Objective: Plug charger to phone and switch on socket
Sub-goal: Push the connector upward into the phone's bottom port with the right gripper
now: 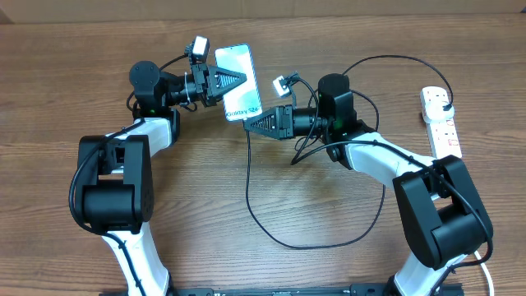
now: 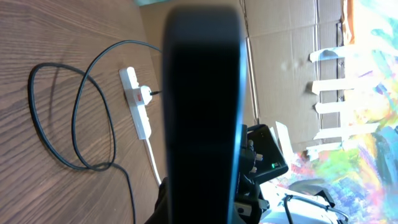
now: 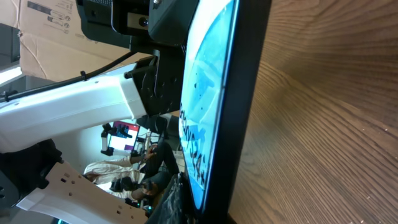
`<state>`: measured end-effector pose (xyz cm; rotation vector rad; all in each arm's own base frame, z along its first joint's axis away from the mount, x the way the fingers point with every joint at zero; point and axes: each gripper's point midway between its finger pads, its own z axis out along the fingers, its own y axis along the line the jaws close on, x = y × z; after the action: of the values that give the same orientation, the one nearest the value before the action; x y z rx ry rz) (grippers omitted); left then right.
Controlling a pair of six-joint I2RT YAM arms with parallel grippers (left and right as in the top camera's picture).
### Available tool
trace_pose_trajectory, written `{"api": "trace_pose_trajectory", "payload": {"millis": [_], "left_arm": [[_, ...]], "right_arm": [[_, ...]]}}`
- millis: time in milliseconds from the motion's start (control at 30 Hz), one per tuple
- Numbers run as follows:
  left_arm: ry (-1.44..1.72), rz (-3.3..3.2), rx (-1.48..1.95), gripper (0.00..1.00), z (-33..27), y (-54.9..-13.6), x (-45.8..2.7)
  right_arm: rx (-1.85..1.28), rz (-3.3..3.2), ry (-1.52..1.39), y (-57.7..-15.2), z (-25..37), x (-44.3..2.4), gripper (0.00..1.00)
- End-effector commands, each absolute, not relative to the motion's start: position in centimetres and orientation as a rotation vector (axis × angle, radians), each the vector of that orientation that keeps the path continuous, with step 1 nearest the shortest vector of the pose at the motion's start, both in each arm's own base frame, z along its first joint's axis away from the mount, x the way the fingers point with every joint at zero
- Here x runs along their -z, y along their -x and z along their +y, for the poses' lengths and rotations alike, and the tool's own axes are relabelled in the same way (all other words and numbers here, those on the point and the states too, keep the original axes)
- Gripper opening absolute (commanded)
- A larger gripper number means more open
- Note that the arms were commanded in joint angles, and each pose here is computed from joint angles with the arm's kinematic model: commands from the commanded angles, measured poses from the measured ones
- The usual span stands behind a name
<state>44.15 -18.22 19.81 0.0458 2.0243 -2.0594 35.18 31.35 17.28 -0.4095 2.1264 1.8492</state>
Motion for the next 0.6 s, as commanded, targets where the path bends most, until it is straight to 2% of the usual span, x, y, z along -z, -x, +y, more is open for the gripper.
{"api": "trace_pose_trajectory", "payload": {"millis": [0, 500, 533, 567], "left_arm": [[-0.349, 2.134, 2.154, 0.04, -20.8, -39.6, -19.5], [-0.328, 2.098, 2.123, 0.04, -20.6, -40.3, -19.6], [-0.33, 2.091, 2.117, 0.04, -20.6, -40.4, -19.6], [-0.336, 2.078, 2.106, 0.04, -20.6, -40.6, -19.7]], "right_arm": [[-1.717, 2.059, 0.297, -38.7, 29.7, -18.4, 0.04], [-1.792, 2.048, 0.421, -36.9, 30.0, -18.7, 0.05], [-1.799, 2.046, 0.431, -36.7, 30.0, -18.8, 0.16], [-1.806, 2.042, 0.446, -36.6, 30.0, -18.8, 0.32]]}}
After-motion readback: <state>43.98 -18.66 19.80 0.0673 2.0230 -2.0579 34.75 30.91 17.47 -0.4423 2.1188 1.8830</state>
